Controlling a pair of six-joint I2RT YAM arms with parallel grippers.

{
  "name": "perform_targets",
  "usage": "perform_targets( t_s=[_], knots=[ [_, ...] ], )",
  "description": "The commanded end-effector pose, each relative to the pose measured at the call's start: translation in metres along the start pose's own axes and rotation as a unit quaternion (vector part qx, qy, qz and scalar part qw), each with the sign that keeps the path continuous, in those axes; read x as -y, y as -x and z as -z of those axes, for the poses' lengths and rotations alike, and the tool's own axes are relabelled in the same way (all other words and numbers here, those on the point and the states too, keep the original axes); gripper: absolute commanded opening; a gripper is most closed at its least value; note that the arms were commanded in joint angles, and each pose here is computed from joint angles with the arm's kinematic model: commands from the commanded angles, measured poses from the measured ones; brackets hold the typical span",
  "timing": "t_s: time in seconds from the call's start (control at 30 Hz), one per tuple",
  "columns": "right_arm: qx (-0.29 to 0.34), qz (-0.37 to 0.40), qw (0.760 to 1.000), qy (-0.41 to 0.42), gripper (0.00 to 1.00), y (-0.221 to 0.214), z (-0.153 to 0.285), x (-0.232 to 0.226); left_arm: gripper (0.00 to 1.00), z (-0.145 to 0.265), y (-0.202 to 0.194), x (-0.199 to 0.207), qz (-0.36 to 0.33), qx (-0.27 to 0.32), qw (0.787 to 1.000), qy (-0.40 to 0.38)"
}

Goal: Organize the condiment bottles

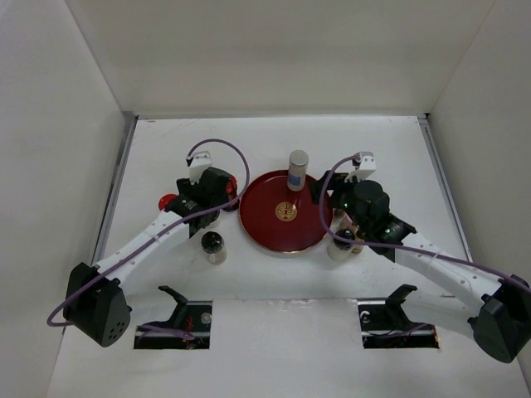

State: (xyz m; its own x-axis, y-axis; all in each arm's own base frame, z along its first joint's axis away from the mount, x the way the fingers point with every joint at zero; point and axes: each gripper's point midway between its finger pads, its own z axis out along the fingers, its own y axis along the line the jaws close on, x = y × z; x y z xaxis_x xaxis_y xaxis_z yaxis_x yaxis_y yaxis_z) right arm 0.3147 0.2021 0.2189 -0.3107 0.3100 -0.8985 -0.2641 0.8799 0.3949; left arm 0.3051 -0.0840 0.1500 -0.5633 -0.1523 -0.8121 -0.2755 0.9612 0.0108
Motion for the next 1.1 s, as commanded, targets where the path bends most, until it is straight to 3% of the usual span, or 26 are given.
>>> perform_targets(
  t_s=[0.0,0.2,0.6,0.83,1.07],
  knots=[
    [0.016,-0.010,1.000,0.023,0.86,0.008,-0.003,-0.013,0.61,0.003,0.029,0.009,0.021,0.036,0.999,-0.015],
    [0.013,-0.010,1.000,0.024,0.87,0.006,-0.003,-0.014,0.39,0.018,0.039,-0.003,0.030,0.060,0.998,-0.008],
    [0.015,-0.016,0.999,0.026,0.87,0.008,-0.003,-0.014,0.35,0.124,0.141,-0.037,0.095,0.199,0.975,-0.020],
    [0.030,-0.026,0.999,0.016,0.87,0.014,0.000,-0.006,0.34,0.166,0.190,0.047,0.117,0.231,0.952,-0.162],
    [0.057,-0.058,0.996,-0.027,0.87,0.026,0.004,0.024,0.34,0.141,0.183,0.137,0.097,0.207,0.945,-0.233]
  ],
)
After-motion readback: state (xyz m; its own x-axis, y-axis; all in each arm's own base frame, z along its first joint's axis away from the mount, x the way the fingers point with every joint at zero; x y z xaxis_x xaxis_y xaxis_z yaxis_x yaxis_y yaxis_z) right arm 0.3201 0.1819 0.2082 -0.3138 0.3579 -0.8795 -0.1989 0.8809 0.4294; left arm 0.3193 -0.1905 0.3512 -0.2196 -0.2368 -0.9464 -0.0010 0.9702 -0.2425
